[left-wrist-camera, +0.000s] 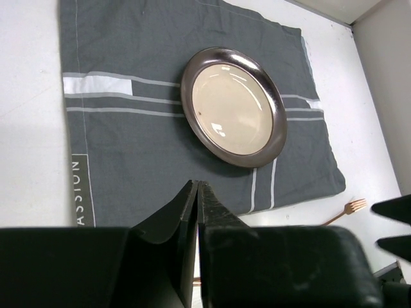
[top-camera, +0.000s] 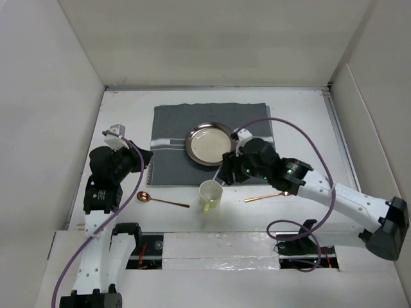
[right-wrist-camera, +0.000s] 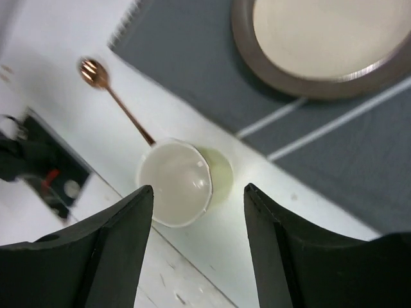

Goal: Set the dinner table for one person

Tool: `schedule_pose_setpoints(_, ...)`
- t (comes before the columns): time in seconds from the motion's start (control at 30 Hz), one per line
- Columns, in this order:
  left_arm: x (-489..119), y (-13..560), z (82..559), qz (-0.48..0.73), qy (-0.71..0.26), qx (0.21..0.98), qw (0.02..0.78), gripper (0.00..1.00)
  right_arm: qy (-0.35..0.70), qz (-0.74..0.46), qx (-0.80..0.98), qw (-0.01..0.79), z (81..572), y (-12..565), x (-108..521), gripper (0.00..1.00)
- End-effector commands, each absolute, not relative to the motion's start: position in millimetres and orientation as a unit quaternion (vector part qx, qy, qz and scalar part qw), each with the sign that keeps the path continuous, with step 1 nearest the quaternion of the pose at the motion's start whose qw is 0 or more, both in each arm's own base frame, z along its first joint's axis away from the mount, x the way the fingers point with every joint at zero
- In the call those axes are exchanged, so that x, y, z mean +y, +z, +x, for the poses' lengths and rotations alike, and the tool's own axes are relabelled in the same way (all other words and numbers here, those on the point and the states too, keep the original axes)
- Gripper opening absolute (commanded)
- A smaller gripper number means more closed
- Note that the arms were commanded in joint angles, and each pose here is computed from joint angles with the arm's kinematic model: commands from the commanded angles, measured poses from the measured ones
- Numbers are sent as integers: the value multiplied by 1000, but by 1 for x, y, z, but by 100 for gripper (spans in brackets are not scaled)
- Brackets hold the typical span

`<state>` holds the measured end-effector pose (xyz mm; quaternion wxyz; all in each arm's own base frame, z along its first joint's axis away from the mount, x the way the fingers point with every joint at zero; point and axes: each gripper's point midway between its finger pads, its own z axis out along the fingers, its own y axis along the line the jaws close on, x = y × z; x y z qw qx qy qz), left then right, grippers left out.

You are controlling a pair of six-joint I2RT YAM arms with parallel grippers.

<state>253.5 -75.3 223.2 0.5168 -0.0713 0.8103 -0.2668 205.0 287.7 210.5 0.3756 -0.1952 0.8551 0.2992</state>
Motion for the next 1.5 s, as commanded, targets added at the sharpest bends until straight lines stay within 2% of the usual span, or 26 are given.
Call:
schedule_pose_setpoints(0.0,-78,235,256,-56,-272,796,538,4,220,-221,887,341,189,187,279,64)
schedule_pose_setpoints(0.1,-78,236,255,-55,-272,794,540,12,203,-231,895,324,188,167,288,64)
schedule_pose_setpoints(0.2,-79,236,255,-54,-274,794,540,13,209,-237,896,313,188,158,303,63)
schedule_pose_setpoints(0.33,-79,237,254,-53,-275,792,542,15,187,-238,902,307,196,142,312,57)
schedule_pose_setpoints(0.43,-80,237,254,-52,-277,792,541,15,191,-236,904,301,198,132,320,35)
schedule_pose_setpoints(0.47,-80,238,254,-51,-277,791,543,15,189,-237,905,299,199,129,322,10)
schedule_pose_setpoints(0.5,-79,237,254,-52,-275,792,542,16,189,-232,906,299,199,133,322,0)
schedule_pose_setpoints(0.6,-79,236,254,-53,-276,793,540,16,194,-223,902,315,202,155,320,0)
schedule_pose_setpoints(0.73,-80,236,254,-51,-277,793,540,16,207,-195,880,380,236,215,300,0)
schedule_pose_setpoints(0.87,-80,236,255,-51,-277,794,539,17,195,-113,860,459,316,272,240,0)
schedule_pose_setpoints(1.03,-79,235,255,-55,-274,796,537,21,153,-47,847,507,406,310,171,0)
schedule_pose_setpoints(1.17,-79,234,256,-55,-275,798,534,23,113,-2,874,472,469,282,126,0)
schedule_pose_setpoints(1.27,-79,231,257,-55,-275,801,529,23,117,19,871,478,497,287,104,0)
schedule_pose_setpoints(1.47,-79,228,259,-58,-274,805,523,24,92,42,894,436,541,251,84,0)
